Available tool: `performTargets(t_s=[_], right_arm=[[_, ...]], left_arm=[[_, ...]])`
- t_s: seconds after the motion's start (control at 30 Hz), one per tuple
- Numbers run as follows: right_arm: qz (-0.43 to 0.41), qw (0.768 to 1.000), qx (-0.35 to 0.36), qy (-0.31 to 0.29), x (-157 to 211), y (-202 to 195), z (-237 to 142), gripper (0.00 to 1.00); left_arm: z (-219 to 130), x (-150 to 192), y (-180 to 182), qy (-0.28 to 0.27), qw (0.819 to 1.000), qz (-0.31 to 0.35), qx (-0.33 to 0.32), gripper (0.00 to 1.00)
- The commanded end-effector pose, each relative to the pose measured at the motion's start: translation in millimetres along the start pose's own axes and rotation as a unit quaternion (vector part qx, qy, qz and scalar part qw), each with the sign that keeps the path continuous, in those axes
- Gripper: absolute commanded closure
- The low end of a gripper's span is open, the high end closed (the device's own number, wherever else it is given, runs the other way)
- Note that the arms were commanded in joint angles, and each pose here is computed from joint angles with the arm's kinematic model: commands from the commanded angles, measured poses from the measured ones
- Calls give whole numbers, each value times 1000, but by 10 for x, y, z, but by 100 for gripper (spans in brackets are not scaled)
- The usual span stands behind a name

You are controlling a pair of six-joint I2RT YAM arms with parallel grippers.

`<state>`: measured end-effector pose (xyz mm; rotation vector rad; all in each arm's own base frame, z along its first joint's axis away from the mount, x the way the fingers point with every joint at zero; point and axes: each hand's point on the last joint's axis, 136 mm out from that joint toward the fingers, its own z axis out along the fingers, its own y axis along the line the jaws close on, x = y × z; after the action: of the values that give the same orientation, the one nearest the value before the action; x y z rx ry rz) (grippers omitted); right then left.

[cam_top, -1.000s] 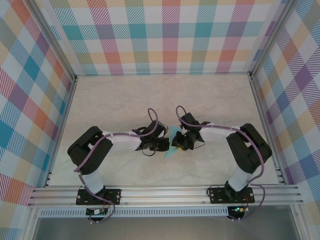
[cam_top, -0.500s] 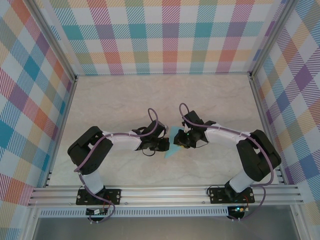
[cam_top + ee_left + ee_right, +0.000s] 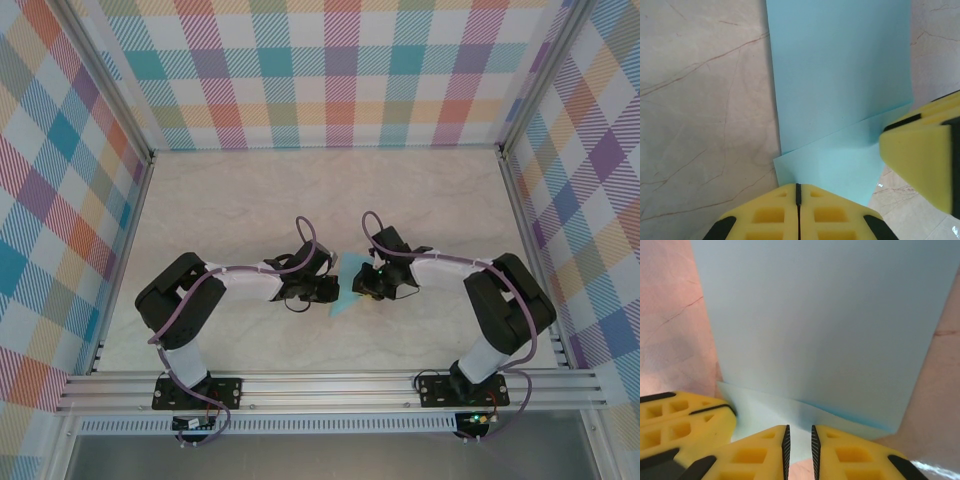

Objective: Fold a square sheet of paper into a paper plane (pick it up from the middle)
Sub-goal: Third fold the triangle at the center of the table, then fourth fold the wing at the center of the table.

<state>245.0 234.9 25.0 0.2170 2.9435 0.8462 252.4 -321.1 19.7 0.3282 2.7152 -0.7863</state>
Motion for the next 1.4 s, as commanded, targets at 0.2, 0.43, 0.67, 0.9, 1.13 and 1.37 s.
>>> performTargets(t_s=[0.2,0.43,0.67,0.9,1.13,1.37], right_arm=[[23,999,11,-34,-47,-152,-246,69],[45,999,8,-21,34,-210,-232,60],[41,999,-26,-13,32,-78,-223,60],[37,998,-43,-19,-1,-14,-222,60],[29,996,-79,-10,-54,129,-141,58],[33,997,-61,-14,-50,69,-158,56]], left_arm=[[-19,305,143,33,999,-14,-23,94],[-69,315,76,20,999,-48,-2,93],[-229,279,18,-3,998,-62,-3,87],[-478,166,-34,-31,998,-46,-10,79],[-517,110,-144,-30,999,-21,5,81],[-640,41,-310,-50,998,-8,40,87]])
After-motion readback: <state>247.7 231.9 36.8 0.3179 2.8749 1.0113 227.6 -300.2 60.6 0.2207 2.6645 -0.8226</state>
